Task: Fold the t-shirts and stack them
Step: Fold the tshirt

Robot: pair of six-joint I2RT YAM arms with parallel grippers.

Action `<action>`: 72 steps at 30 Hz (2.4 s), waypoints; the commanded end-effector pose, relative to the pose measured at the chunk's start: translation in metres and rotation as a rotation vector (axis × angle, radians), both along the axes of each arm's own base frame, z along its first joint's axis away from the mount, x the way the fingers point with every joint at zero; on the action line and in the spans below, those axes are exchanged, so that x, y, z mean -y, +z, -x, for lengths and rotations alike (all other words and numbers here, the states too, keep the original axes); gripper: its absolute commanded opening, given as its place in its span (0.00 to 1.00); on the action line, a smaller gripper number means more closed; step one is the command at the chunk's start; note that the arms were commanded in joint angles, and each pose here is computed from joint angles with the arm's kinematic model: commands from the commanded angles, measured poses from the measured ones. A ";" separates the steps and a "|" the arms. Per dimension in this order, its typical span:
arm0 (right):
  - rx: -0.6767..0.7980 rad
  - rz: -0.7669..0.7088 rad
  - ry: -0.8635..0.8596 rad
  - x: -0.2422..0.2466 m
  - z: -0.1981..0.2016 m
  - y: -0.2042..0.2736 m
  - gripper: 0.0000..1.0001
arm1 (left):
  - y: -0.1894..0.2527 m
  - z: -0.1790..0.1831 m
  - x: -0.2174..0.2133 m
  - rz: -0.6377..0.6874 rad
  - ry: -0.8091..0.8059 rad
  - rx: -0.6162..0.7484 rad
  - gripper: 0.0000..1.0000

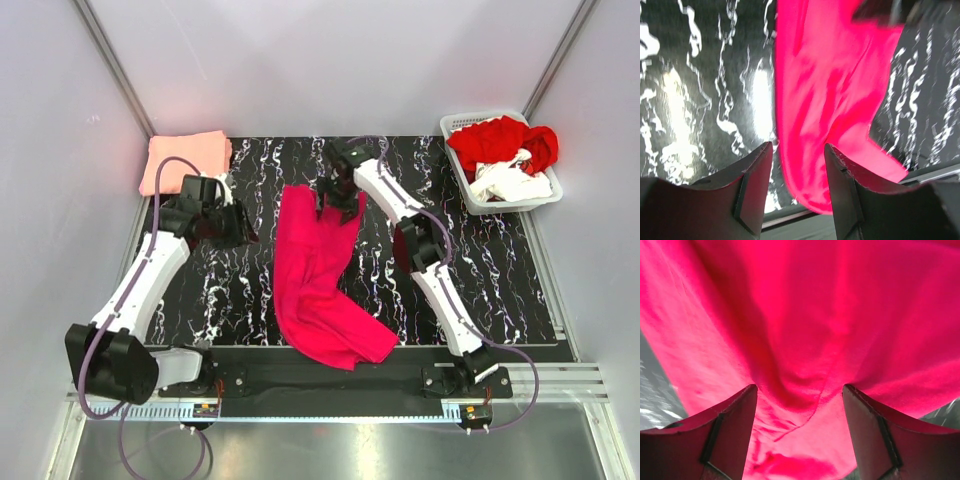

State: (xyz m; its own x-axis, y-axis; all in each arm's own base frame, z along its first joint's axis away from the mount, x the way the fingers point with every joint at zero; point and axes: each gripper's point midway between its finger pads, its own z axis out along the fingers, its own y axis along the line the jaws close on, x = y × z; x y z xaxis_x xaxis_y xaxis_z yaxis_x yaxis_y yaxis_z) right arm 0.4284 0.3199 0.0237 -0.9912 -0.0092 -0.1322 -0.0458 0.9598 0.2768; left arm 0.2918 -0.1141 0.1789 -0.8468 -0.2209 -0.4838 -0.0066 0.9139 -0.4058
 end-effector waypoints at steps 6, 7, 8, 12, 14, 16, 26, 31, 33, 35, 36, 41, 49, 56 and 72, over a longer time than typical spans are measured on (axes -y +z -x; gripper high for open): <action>0.259 -0.257 -0.208 0.026 -0.139 -0.024 0.75 | -0.024 0.020 -0.005 -0.005 -0.038 0.065 0.51; 0.297 -0.278 -0.259 0.031 -0.155 -0.020 0.77 | -0.026 0.021 -0.004 -0.001 -0.041 0.059 0.50; 0.390 -0.316 -0.296 0.038 -0.182 -0.007 0.78 | -0.031 0.023 -0.003 0.004 -0.044 0.047 0.51; 0.653 -0.323 -0.443 0.067 -0.246 0.024 0.86 | -0.040 0.027 0.005 0.056 -0.050 0.019 0.51; 0.748 -0.343 -0.515 0.081 -0.267 0.041 0.88 | -0.049 0.030 0.006 0.065 -0.045 0.004 0.51; 0.805 -0.334 -0.570 0.097 -0.279 0.060 0.88 | -0.053 0.032 0.008 0.078 -0.036 -0.012 0.50; 0.900 -0.311 -0.394 0.111 -0.229 0.187 1.00 | -0.050 0.035 0.045 0.129 -0.061 -0.019 0.50; 0.869 -0.269 -0.391 0.132 -0.161 0.227 1.00 | -0.050 0.039 0.064 0.137 -0.061 -0.037 0.49; 0.802 -0.215 -0.388 0.145 -0.124 0.214 1.00 | -0.053 0.044 0.074 0.162 -0.069 -0.042 0.50; 0.700 -0.112 -0.406 0.166 -0.083 0.190 1.00 | -0.063 0.054 0.085 0.177 -0.094 -0.066 0.50; 0.659 -0.081 -0.415 0.172 -0.068 0.182 1.00 | -0.065 0.058 0.092 0.207 -0.097 -0.086 0.50; 0.394 -0.042 -0.397 0.188 0.045 0.128 0.98 | -0.076 0.077 0.128 0.269 -0.160 -0.117 0.49; 0.181 -0.261 -0.412 0.176 0.182 0.091 0.89 | -0.109 0.118 0.153 0.273 -0.174 -0.189 0.48; 0.099 -0.309 -0.433 0.179 0.239 0.072 0.88 | -0.132 0.141 0.161 0.253 -0.164 -0.245 0.48; -0.073 -0.225 -0.470 0.191 0.285 0.012 0.74 | -0.159 0.157 0.168 0.205 -0.140 -0.293 0.30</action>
